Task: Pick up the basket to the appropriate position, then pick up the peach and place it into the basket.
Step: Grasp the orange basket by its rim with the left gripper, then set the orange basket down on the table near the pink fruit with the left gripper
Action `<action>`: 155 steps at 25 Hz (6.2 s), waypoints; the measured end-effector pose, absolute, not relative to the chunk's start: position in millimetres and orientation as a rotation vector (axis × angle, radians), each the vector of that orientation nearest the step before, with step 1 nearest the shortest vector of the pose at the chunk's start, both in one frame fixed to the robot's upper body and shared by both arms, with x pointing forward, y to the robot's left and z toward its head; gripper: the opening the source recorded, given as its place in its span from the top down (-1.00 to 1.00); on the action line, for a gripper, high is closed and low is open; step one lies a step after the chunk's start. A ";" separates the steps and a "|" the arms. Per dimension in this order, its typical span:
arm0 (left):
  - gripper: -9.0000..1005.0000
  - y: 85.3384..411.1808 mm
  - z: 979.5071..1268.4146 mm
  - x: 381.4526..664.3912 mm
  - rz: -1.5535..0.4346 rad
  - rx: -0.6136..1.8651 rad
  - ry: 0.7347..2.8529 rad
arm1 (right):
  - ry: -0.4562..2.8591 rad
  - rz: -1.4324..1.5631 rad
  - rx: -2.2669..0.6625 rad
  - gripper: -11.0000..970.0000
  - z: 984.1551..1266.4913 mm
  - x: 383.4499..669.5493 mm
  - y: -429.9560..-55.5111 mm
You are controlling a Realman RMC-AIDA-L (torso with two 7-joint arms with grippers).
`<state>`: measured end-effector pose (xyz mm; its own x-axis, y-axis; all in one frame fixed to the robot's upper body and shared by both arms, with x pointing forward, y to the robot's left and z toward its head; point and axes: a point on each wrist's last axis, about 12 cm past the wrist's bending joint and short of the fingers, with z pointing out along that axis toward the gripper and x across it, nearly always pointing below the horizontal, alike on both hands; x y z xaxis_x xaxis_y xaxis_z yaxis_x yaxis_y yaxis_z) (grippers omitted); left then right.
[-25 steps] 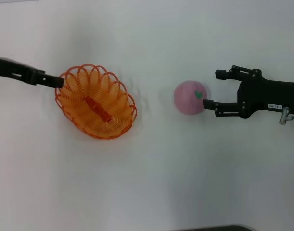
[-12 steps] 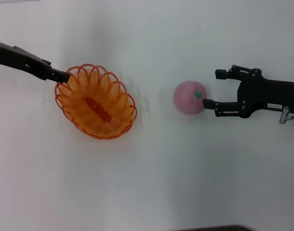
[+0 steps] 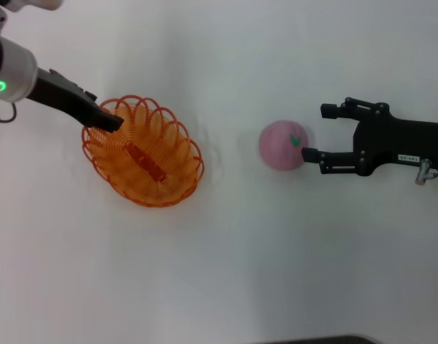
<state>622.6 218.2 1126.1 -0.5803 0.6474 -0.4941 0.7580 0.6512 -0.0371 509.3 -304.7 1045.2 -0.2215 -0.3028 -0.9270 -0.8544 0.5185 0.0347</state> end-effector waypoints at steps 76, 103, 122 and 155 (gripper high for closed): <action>0.90 293.1 1121.0 568.7 -1.057 0.163 2.624 | 1.753 0.722 -0.947 -0.92 1044.7 510.1 -294.8; 0.90 313.2 1081.9 526.9 -1.088 -0.195 2.458 | 1.741 0.712 -0.919 -0.92 1046.9 512.6 -294.7; 0.89 306.0 1071.9 534.9 -0.982 -0.184 2.446 | 1.734 0.710 -0.917 -0.92 1047.9 515.5 -292.3; 0.83 305.5 1061.9 529.6 -1.010 -0.268 2.389 | 1.729 0.702 -0.893 -0.92 1048.6 516.9 -293.7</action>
